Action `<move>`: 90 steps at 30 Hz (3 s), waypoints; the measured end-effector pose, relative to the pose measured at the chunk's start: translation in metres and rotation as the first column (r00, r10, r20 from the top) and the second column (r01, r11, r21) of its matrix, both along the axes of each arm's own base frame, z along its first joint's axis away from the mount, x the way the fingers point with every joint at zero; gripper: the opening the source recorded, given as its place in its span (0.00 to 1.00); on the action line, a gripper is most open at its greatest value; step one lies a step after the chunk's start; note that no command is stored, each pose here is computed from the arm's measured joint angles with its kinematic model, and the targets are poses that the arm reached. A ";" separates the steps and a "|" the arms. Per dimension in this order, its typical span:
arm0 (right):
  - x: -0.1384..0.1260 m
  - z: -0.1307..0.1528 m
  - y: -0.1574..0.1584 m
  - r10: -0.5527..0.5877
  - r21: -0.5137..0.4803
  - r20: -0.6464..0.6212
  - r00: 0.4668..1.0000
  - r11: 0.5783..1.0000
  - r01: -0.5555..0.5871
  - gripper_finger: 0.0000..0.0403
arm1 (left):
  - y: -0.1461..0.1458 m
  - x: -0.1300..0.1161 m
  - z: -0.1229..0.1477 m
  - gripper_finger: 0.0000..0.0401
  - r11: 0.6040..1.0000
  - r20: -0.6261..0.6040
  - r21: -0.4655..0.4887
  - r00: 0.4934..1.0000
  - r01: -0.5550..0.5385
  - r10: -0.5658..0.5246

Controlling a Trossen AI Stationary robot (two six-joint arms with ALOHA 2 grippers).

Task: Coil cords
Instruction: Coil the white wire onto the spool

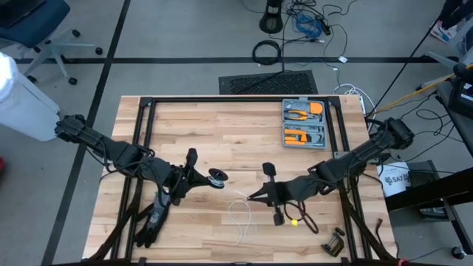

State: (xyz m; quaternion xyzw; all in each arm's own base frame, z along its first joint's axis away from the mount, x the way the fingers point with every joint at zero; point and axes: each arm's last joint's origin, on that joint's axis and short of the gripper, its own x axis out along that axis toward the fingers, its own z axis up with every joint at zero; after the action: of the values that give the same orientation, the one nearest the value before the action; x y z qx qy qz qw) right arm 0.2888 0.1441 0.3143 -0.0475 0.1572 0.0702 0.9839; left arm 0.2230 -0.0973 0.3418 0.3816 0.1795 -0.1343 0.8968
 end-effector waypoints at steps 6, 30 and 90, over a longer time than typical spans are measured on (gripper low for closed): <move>0.001 0.018 0.005 0.025 -0.008 0.085 0.996 1.000 -0.024 0.00 | 0.000 0.000 0.000 0.00 1.000 -0.002 -0.004 1.000 0.009 -0.009; 0.017 0.058 -0.005 0.098 -0.148 0.287 0.953 0.987 -0.057 0.00 | -0.005 0.000 0.003 0.00 0.987 0.014 -0.072 0.990 0.143 -0.142; 0.092 0.018 -0.060 0.158 -0.130 0.343 0.926 0.984 -0.119 0.00 | -0.005 0.033 0.001 0.00 0.936 0.140 -0.103 0.936 0.337 -0.322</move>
State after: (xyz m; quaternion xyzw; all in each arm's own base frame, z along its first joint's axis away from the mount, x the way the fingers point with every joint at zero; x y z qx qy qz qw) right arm 0.3804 0.0841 0.3326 -0.1228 -0.0215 0.1214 0.9847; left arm 0.2565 -0.1024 0.3428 0.3564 0.0494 -0.2705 0.8930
